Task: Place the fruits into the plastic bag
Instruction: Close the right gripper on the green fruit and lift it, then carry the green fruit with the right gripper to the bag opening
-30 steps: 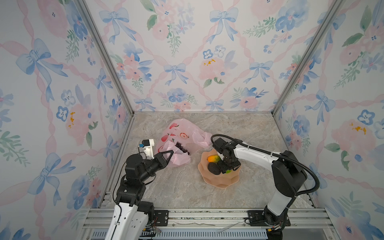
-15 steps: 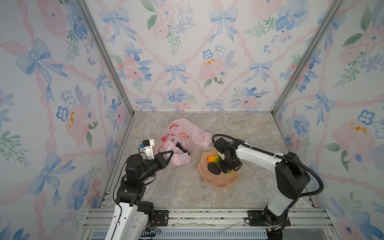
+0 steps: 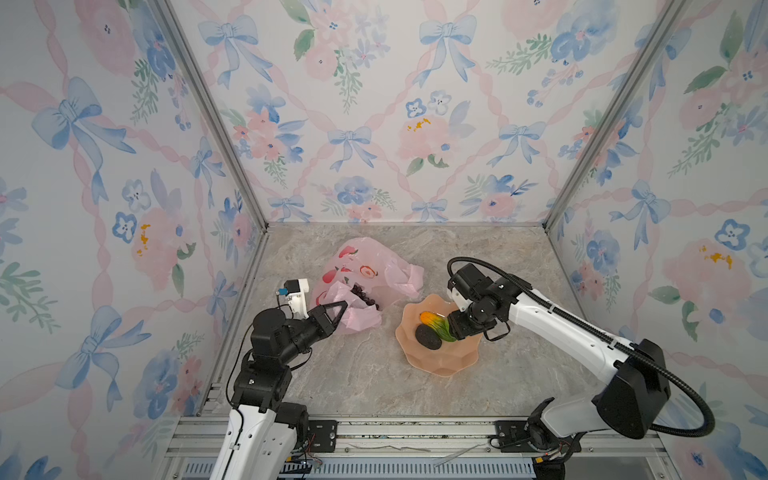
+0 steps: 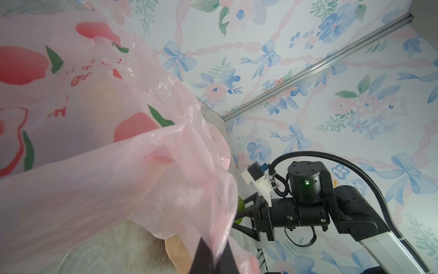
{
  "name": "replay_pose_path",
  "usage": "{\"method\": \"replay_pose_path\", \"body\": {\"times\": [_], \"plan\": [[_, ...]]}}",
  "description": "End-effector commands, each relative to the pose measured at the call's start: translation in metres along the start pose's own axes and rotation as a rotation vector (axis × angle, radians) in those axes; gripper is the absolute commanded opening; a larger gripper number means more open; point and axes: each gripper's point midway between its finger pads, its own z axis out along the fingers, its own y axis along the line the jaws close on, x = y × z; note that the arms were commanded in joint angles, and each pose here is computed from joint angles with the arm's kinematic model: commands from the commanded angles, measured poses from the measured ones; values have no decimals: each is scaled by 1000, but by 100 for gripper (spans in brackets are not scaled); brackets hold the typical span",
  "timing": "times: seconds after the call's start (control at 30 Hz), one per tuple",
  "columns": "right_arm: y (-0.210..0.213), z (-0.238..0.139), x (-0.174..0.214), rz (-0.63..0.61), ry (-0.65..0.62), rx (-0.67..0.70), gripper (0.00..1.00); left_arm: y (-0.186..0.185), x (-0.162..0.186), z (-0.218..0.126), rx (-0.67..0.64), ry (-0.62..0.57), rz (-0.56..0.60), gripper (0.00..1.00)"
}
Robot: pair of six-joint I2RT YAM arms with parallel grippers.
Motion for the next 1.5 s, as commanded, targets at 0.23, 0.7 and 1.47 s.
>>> {"method": "replay_pose_path", "body": {"times": [0.23, 0.7, 1.47], "plan": [[58, -69, -36, 83, -163, -348, 59, -10, -2, -4, 42, -12, 30, 0], [118, -84, -102, 56, -240, -536, 60, -9, 2, -6, 52, -9, 20, 0], [187, -19, -129, -43, -78, -584, 60, -15, 1, -7, 67, 0, 26, 0]]}}
